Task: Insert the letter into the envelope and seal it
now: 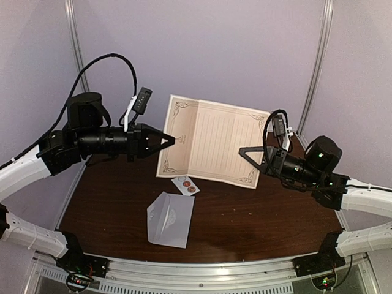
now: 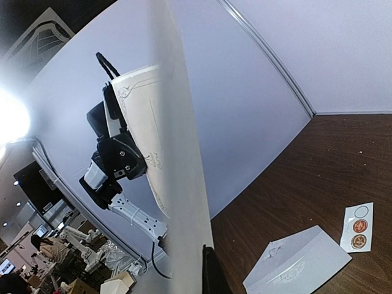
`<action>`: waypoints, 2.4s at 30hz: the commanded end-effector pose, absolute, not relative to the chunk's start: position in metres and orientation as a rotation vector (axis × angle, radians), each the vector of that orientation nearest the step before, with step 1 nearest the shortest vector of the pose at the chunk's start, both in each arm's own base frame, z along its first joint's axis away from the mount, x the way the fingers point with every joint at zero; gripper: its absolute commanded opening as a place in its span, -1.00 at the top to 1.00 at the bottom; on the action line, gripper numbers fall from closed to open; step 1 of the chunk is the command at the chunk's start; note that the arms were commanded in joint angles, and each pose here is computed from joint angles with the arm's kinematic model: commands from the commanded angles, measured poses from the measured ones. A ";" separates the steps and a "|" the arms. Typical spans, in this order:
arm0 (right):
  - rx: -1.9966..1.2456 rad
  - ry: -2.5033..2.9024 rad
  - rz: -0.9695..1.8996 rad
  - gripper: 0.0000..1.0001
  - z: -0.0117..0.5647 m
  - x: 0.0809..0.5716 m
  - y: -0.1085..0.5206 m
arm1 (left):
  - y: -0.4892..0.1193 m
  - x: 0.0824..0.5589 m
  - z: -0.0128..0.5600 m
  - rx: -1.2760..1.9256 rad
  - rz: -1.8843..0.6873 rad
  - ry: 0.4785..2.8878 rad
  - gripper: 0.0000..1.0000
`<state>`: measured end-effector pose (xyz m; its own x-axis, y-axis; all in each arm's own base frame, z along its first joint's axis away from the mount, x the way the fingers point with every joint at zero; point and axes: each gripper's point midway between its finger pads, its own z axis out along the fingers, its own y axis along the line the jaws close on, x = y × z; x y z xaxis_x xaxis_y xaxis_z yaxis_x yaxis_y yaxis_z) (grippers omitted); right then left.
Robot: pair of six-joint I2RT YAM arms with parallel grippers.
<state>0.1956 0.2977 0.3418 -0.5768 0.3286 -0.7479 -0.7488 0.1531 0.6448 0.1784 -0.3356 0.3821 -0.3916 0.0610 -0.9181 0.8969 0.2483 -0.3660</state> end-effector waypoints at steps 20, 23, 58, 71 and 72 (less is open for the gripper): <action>-0.483 1.504 1.585 1.00 0.355 0.190 0.301 | -0.251 0.229 0.438 0.517 -1.045 1.614 -0.69; -0.511 1.496 1.600 1.00 0.357 0.186 0.303 | -0.229 0.258 0.416 0.362 -0.983 1.698 -0.70; -0.606 1.474 1.616 1.00 0.374 0.168 0.313 | -0.324 0.234 0.306 0.792 -1.483 1.740 -0.71; -0.661 1.480 1.678 1.00 0.369 0.163 0.324 | -0.338 0.199 0.331 0.887 -1.649 1.587 -0.72; -0.659 1.483 1.677 1.00 0.368 0.164 0.324 | -0.339 0.197 0.334 0.892 -1.655 1.571 -0.72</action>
